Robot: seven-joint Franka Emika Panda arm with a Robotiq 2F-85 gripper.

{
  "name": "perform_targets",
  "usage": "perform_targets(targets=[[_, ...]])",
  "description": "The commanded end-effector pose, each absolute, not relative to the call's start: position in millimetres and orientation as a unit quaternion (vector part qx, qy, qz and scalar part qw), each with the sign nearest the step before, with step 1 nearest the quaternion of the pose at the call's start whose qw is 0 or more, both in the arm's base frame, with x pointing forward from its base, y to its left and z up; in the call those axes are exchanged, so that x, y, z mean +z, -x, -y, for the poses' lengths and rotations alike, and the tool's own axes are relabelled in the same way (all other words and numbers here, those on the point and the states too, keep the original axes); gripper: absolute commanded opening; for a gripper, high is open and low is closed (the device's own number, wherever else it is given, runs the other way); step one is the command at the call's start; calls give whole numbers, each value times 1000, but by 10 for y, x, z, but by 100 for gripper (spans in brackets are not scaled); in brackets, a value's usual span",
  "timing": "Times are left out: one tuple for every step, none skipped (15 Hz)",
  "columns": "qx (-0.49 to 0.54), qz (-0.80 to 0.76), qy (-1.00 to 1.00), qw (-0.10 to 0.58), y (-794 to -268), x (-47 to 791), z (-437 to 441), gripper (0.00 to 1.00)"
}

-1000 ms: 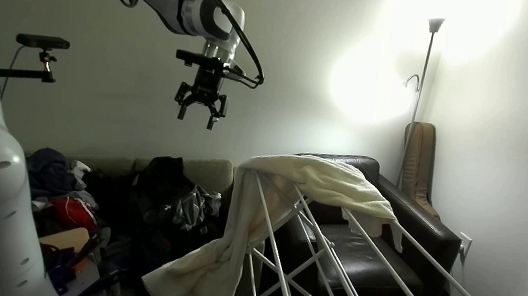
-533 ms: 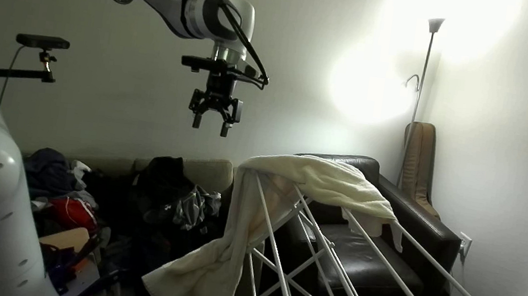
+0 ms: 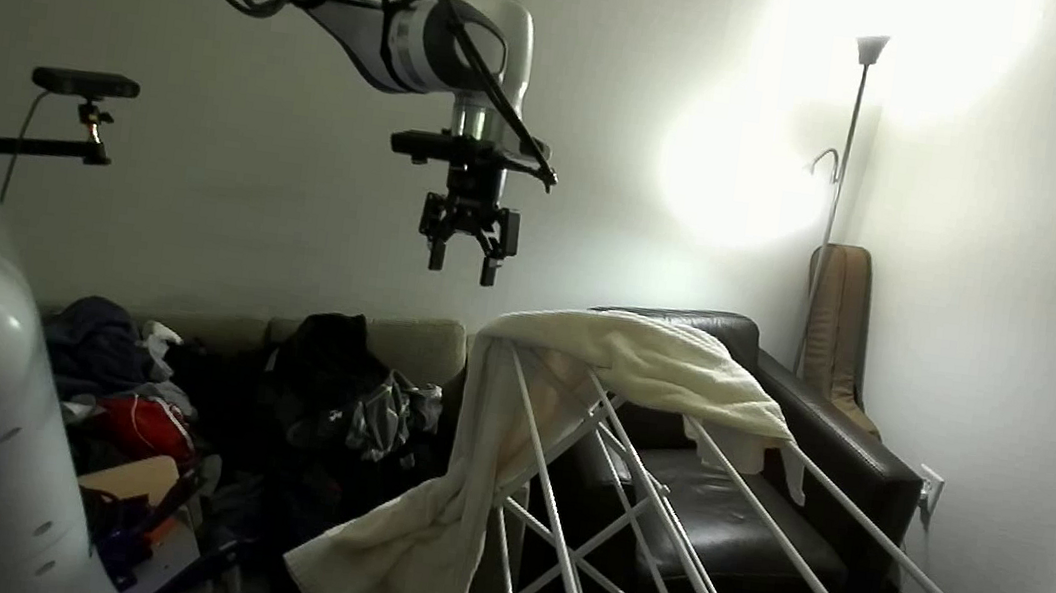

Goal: Take the towel and put it on the couch

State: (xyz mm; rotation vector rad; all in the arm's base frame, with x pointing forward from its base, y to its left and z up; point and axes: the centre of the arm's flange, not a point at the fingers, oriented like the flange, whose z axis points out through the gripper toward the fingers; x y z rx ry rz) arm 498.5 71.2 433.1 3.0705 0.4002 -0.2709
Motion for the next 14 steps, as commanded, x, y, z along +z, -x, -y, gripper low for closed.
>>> perform_targets(targets=[[-55, -88, -994, 22, -5110, 4246, -590, 100], [-48, -77, -996, 20, -5152, 4234, -548, 100], [-41, -67, -997, 19, -5187, 4220, -511, 100], [-36, -56, -998, 20, -5224, 4203, -466, 100], [-31, -45, -998, 18, -5263, 4185, -420, 100], [-27, -32, -999, 16, -5295, 4176, -371, 100], [-22, -19, -999, 14, -5322, 4167, -326, 100], [-20, -8, -1000, 11, -5346, 4158, -272, 100], [-19, 5, -1000, 8, -5371, 4152, -208, 100], [-18, 16, -1000, 6, -5399, 4147, -135, 100], [-18, 24, -1000, 4, -5420, 4147, -73, 100], [-20, 24, -1000, 5, -5423, 4160, -25, 100], [-22, 19, -1000, 5, -5383, 4169, -33, 100], [-25, 9, -1000, 11, -5380, 4156, -38, 100]])
